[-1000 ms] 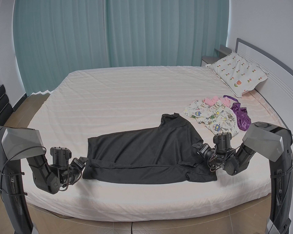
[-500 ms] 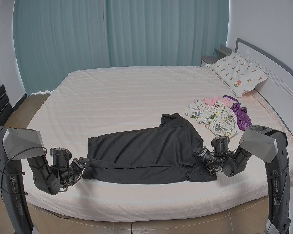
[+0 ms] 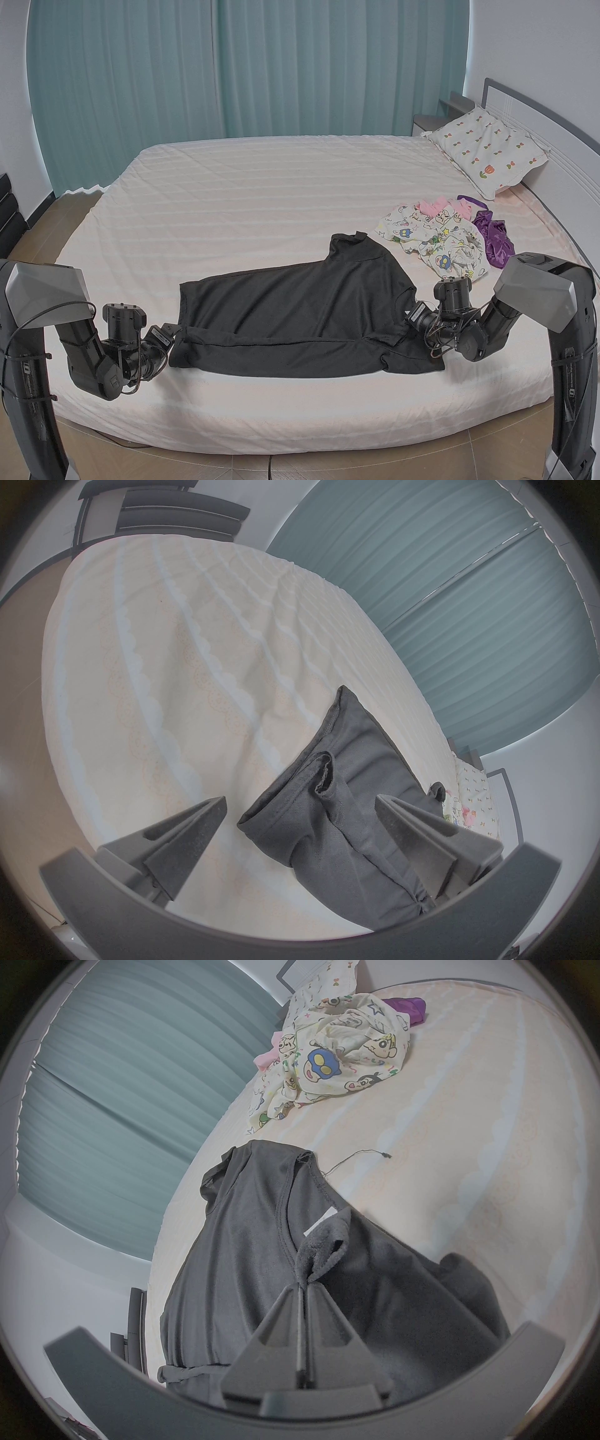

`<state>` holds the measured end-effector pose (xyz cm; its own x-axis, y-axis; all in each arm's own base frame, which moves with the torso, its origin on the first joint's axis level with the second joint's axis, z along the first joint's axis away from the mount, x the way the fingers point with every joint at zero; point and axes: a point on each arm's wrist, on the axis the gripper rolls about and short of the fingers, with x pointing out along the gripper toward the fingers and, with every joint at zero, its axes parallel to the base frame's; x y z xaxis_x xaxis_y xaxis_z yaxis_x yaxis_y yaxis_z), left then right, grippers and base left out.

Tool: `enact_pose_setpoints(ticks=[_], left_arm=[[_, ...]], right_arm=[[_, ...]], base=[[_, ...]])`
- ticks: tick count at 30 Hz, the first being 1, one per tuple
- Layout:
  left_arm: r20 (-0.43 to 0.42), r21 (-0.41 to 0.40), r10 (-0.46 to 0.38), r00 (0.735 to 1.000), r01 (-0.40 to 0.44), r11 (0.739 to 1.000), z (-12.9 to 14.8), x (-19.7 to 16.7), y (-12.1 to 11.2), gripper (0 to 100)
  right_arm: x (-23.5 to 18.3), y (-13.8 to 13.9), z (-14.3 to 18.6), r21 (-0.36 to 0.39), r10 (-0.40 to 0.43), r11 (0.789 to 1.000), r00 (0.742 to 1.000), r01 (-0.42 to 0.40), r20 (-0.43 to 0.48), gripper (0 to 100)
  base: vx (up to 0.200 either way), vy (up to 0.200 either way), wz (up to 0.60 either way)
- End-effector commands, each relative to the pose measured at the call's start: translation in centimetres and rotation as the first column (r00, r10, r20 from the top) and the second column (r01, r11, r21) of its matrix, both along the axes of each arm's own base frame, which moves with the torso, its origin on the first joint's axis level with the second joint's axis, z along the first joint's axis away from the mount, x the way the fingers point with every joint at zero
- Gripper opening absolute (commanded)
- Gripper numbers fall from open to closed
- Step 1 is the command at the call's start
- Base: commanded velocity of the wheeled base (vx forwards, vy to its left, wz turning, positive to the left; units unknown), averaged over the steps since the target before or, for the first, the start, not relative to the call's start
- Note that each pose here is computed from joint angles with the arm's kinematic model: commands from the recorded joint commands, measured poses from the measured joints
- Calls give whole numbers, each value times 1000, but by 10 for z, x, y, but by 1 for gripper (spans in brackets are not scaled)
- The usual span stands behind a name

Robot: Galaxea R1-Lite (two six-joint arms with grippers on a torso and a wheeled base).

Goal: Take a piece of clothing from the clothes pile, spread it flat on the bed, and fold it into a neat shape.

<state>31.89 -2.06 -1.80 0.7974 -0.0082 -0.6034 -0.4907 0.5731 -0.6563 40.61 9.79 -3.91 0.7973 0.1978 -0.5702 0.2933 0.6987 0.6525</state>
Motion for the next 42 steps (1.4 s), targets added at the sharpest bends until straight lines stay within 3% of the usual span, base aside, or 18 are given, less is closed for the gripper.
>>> enact_pose_setpoints(ticks=[1,11,25,26,34,42], left_arm=[[0,0,1,1000,-1,1000,0,0,0,100],[-2,1,2,1000,-2,1000,0,0,0,100],[-3,1,2,1000,-2,1000,-1,-1,0,100],[-5,1,2,1000,-2,1000,-1,-1,0,100],[-6,2,1,1000,-1,1000,-1,-2,0,100],[-6,2,1,1000,-1,1000,-1,-2,0,100]], right_arm=[[-7,-2,14,4,0,1000,1000,0,13,0],[-22,-3,50,14,7,1000,999,-8,54,0],[-73,10,53,-18,66,998,996,-68,-66,0],[-78,9,51,-29,59,998,995,-61,-79,100],[-119,15,34,-75,107,990,977,-122,-186,100],[-95,-7,38,-82,43,995,993,-52,-107,100]], base=[[0,0,0],[0,0,0],[0,0,0],[0,0,0],[0,0,0],[0,0,0]])
